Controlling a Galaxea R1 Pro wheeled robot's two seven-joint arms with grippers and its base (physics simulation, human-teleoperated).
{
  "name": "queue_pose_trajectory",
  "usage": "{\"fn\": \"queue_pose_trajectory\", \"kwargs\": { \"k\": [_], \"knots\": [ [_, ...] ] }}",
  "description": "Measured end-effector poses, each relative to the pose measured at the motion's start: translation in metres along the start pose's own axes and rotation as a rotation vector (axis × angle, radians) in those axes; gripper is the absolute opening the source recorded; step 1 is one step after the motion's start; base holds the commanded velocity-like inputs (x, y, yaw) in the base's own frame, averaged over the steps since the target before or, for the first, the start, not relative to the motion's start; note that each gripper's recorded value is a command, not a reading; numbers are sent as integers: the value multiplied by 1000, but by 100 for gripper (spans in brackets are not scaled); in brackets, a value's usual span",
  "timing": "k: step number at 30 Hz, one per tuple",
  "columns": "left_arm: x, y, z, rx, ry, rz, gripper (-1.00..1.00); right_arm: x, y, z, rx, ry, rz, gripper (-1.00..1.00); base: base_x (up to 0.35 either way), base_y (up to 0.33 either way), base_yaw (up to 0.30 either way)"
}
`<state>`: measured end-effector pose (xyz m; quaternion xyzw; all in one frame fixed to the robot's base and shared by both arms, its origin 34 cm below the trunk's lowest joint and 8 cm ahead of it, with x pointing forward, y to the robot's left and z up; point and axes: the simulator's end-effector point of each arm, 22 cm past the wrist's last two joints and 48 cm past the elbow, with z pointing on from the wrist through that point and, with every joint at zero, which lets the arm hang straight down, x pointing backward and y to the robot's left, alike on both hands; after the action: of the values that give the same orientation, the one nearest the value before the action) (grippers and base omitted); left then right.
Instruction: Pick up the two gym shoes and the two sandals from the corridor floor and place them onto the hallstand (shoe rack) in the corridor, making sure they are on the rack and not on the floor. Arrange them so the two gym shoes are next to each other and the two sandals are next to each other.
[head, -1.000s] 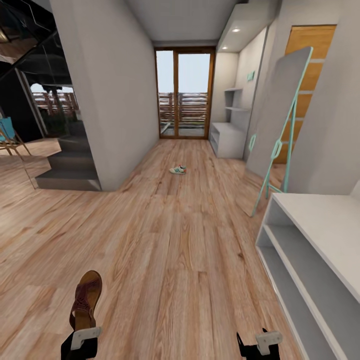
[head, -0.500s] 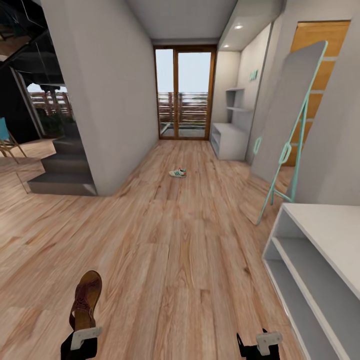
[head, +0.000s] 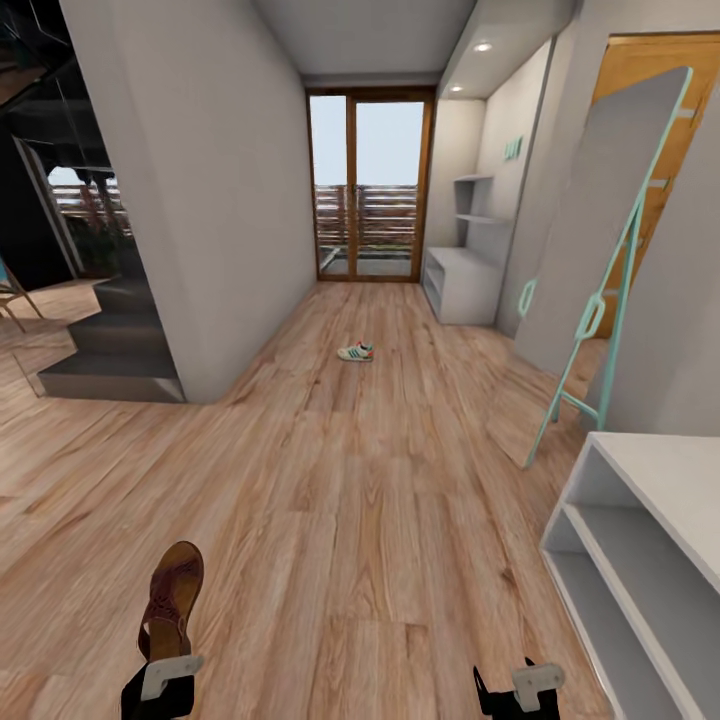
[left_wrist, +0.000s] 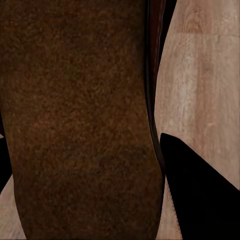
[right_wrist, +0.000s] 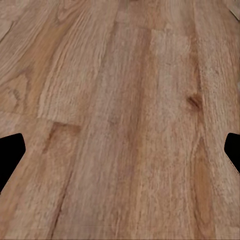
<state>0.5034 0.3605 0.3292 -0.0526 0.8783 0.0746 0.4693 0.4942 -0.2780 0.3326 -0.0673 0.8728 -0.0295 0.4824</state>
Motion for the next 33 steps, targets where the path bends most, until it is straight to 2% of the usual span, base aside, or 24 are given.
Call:
{"fn": "queue_pose_trajectory", "kwargs": {
  "k": [18,26,33],
  "knots": [
    [6,-4,-2,4,13,-5,-100,1,-1,0,3,2,2,100,338,0,0],
    [6,-5,-2,4,13,-6,-100,4,-28,-2,75,7,53,100,338,0,0],
    [6,-4,-2,4,13,-5,-100,4,-33,-2,88,8,64,100,338,0,0]
  ]
}}
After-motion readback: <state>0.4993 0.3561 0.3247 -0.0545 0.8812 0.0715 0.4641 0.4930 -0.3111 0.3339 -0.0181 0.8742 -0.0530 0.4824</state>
